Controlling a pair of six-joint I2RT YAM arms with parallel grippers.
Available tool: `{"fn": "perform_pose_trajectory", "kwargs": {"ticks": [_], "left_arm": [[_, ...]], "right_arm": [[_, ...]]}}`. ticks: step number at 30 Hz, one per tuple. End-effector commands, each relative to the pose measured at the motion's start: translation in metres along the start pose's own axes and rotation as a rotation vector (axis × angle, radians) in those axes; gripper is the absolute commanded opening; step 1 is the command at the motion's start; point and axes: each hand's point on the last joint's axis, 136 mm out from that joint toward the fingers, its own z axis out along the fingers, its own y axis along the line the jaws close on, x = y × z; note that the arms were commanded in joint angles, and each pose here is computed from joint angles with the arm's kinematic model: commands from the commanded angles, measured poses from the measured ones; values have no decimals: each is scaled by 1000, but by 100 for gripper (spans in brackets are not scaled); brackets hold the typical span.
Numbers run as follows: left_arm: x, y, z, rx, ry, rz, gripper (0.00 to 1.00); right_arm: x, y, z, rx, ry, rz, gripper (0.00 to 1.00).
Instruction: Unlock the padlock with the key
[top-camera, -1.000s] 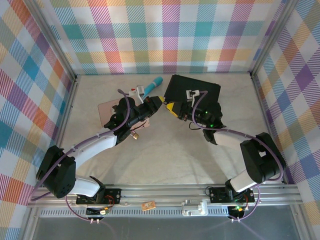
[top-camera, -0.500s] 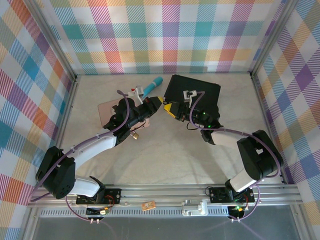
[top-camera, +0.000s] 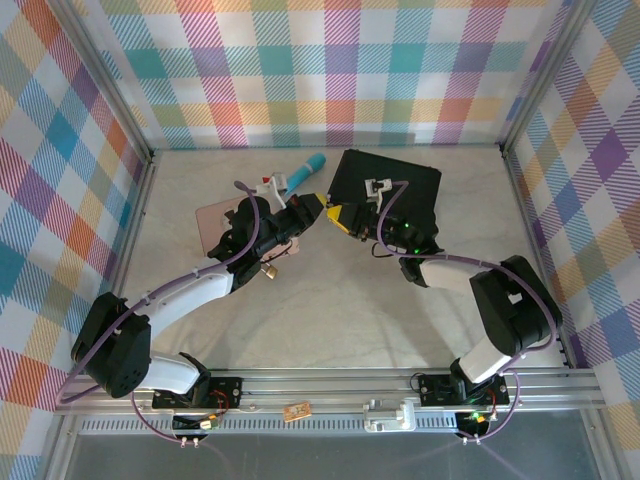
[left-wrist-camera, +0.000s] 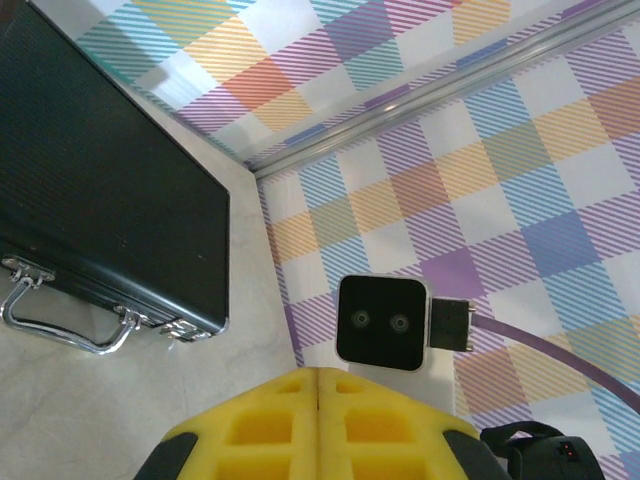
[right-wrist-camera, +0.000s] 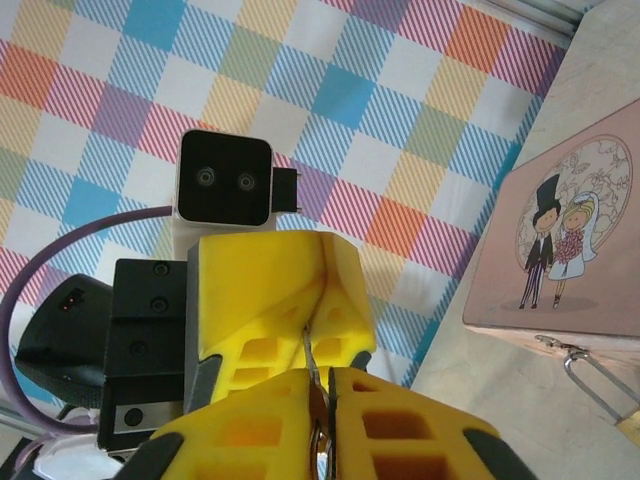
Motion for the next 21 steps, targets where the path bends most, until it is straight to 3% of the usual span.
{"fn": "perform_pose_trajectory", "kwargs": {"ticks": [1,8,10,12,14,16,21], "left_arm": [[-2,-16,-7,52,-19,11,0],[-6,-9,-12,19,-51,8,0],[-6,-4,-15,-8,-58,7,15],[-9,1,-20,-48,-66,15,44],[-13,9,-28,-101,-79,22,59],[-17,21,-38,-170,-89,22,64],[-7,81,-72,-436,-85,-7,65]], "right_arm": [[-8,19,6,-62,-21,-53,3],[-8,11,1,-39,-45,-42,0],[-6,8,1,-25,-40,-39,0],[-5,4,1,-11,-36,-38,0],[-3,-4,-1,23,-29,-31,0],[3,-13,-2,67,-9,-28,0],[19,-38,-10,216,72,-25,0]]}}
